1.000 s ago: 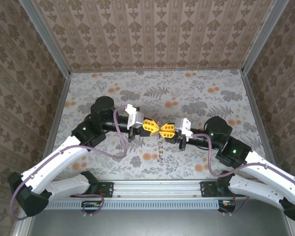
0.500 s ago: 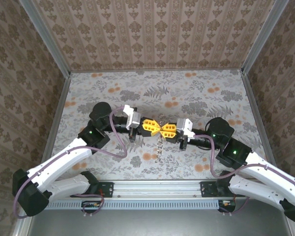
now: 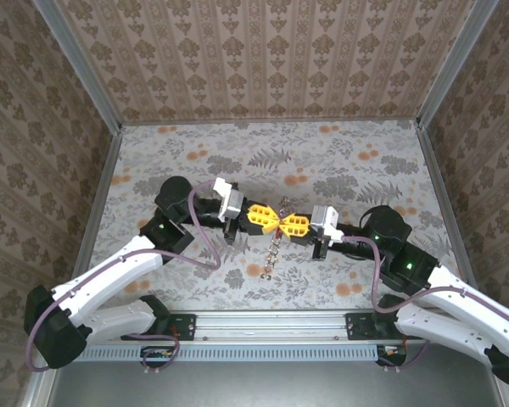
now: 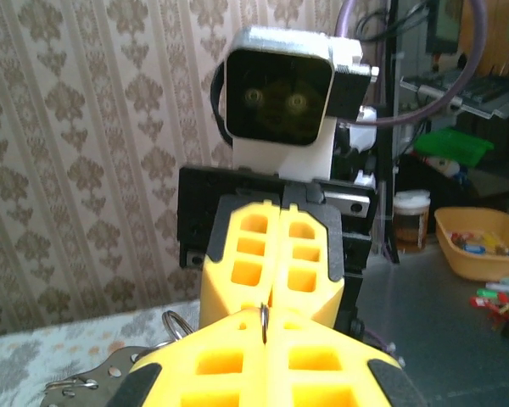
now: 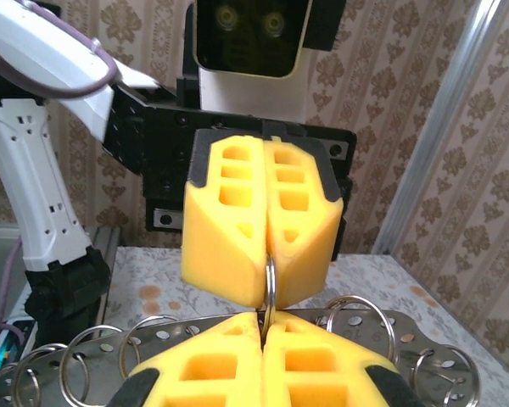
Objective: Put the keys on the keyring
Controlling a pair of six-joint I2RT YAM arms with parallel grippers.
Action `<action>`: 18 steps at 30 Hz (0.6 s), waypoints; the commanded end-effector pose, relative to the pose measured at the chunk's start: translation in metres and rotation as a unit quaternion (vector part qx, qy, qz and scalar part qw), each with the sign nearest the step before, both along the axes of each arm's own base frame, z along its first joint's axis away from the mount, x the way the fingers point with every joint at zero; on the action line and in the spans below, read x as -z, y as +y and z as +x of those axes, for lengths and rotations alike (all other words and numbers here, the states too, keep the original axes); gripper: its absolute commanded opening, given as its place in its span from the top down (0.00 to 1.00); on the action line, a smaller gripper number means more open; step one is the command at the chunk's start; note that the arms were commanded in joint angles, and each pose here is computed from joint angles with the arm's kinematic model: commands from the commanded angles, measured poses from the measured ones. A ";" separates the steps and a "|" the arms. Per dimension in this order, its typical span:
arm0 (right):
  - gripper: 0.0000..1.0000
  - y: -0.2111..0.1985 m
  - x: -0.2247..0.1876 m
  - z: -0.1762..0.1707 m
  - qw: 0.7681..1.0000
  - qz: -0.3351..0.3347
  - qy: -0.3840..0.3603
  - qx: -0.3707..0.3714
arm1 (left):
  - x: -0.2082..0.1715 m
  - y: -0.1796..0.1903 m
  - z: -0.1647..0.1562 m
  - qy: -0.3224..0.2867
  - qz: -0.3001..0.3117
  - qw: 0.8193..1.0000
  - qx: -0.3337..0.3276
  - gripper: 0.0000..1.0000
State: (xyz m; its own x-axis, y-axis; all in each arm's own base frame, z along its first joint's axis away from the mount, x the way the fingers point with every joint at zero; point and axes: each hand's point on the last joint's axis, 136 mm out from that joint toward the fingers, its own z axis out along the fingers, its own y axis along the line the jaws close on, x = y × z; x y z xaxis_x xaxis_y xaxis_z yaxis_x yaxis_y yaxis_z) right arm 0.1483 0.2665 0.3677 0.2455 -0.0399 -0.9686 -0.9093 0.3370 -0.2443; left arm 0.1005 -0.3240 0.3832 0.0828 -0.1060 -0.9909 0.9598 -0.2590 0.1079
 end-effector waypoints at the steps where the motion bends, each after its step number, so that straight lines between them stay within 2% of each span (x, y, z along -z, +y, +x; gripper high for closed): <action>1: 1.00 -0.005 0.003 0.002 1.000 -0.005 0.003 0.018 | -0.012 0.006 -0.005 -0.048 0.037 0.997 -0.042 0.99; 4: 1.00 -0.006 0.004 0.007 0.999 -0.008 0.007 0.031 | 0.004 0.009 -0.001 -0.078 0.122 0.985 -0.089 0.86; 8: 1.00 -0.003 0.010 0.016 0.998 -0.029 0.022 0.045 | 0.011 0.015 0.008 -0.110 0.191 0.966 -0.133 0.83; 11: 1.00 -0.003 0.010 0.017 0.998 -0.033 0.025 0.049 | 0.016 0.017 0.009 -0.122 0.226 0.956 -0.140 0.82; 18: 1.00 0.000 0.014 0.020 0.997 -0.046 0.031 0.051 | 0.033 0.006 0.015 -0.114 0.276 0.944 -0.138 0.78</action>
